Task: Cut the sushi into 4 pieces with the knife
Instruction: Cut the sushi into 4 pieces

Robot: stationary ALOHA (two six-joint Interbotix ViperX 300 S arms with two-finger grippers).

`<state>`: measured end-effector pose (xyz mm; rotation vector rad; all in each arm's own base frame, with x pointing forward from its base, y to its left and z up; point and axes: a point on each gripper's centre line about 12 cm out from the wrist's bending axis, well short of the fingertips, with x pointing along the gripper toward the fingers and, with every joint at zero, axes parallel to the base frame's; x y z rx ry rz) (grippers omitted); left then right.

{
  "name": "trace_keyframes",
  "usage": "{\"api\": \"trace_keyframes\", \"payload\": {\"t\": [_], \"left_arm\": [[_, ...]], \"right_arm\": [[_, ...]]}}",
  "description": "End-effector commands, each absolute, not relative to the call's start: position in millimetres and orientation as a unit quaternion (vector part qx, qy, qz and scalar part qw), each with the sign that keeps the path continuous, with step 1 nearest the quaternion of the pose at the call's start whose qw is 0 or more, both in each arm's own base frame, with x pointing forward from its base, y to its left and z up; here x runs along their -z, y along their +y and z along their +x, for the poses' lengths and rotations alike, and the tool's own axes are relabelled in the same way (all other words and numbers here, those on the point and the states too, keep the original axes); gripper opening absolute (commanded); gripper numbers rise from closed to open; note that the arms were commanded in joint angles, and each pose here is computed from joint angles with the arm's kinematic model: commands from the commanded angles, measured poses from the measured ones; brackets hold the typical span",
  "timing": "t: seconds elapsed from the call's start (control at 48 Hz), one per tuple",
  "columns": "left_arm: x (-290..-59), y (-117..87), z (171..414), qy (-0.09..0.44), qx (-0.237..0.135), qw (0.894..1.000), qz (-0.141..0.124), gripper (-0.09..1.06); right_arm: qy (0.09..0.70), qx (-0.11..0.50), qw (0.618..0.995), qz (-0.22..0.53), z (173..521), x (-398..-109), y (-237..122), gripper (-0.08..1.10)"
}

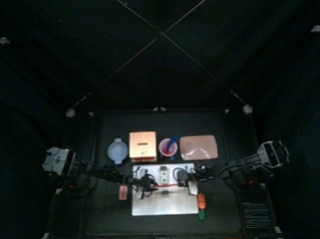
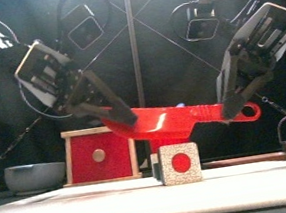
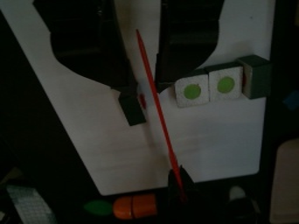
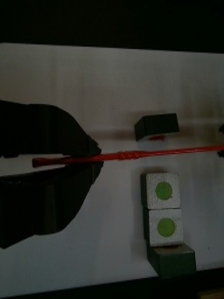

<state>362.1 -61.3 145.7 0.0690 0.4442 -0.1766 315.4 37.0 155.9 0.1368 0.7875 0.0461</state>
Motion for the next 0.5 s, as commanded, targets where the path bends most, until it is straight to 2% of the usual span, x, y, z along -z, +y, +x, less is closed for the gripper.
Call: {"api": "trace_keyframes", "payload": {"t": [0.021,0.25,0.5], "left_arm": [[-161.4,-60.4,360.1,0.197,0.087,0.976,0.032,0.77],[-169.9,-56.4,345.7,0.187,0.084,0.978,0.030,0.77],[-175.6,-53.3,327.2,0.181,0.084,0.980,0.028,0.77]], "right_arm": [[0.369,-0.023,0.926,0.074,309.3,-169.1,36.3,0.07],[0.408,-0.024,0.906,0.109,274.9,-173.5,37.0,0.07],[0.454,-0.018,0.871,0.188,219.1,-171.9,37.2,0.08]]}}
